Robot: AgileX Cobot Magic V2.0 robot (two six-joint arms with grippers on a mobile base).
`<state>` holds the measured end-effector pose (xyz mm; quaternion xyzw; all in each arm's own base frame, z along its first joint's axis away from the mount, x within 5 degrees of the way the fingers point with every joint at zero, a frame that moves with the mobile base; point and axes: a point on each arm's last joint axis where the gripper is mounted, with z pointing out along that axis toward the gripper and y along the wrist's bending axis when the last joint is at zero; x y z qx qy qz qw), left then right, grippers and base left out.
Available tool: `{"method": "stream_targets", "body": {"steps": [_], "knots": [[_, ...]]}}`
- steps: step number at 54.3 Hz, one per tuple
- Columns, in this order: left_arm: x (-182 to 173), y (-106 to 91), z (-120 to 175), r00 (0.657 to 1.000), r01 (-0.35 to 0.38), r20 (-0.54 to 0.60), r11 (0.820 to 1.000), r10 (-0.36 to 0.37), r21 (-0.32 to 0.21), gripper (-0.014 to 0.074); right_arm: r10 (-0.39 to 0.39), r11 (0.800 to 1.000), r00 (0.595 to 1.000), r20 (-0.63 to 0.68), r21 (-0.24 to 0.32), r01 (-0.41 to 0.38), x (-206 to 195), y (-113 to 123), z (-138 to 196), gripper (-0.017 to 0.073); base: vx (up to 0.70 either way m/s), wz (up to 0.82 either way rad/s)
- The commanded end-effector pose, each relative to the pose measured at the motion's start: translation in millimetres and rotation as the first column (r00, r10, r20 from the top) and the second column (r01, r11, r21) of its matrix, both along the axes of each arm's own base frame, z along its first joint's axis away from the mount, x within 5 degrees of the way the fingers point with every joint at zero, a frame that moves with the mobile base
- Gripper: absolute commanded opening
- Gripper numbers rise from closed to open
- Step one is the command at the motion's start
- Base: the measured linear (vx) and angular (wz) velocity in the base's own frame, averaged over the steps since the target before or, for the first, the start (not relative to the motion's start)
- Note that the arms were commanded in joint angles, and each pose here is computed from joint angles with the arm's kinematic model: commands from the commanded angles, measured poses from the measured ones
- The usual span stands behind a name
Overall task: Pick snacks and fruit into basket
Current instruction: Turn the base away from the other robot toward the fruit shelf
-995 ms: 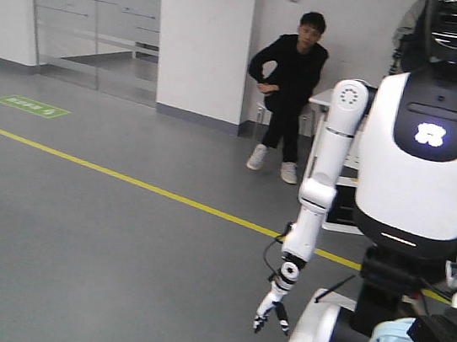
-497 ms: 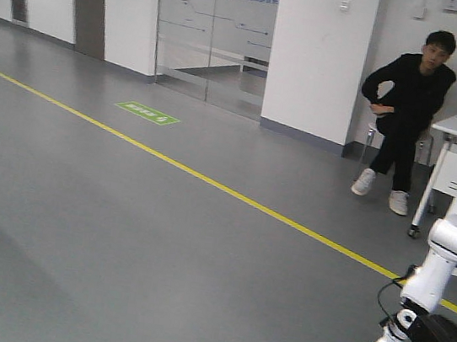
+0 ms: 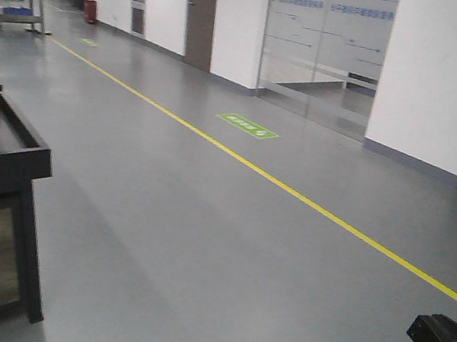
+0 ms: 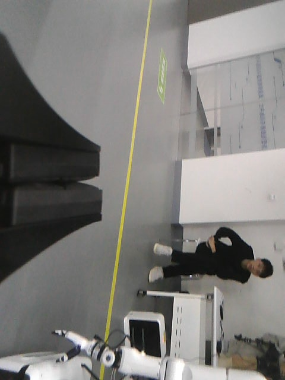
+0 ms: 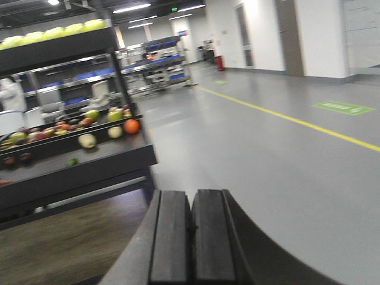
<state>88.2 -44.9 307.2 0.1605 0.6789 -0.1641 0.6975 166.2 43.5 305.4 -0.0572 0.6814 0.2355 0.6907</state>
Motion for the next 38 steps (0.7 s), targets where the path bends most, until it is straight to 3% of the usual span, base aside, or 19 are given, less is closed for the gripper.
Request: {"method": "stream_targets", "body": {"steps": [1,38], "knots": [[-0.2,0.4,8.7,1.000,-0.003,0.017,1.000,0.003,-0.017,-0.0008,0.029,0.999,0.996,0.085,0.028,-0.031,-1.9,2.0,15.8,-0.0009,0.13,0.65],[-0.2,0.4,8.7,1.000,-0.003,0.017,1.000,0.003,-0.017,-0.0008,0.029,0.999,0.996,0.085,0.028,-0.031,-1.9,2.0,15.8,-0.0009,0.14,0.69]]}}
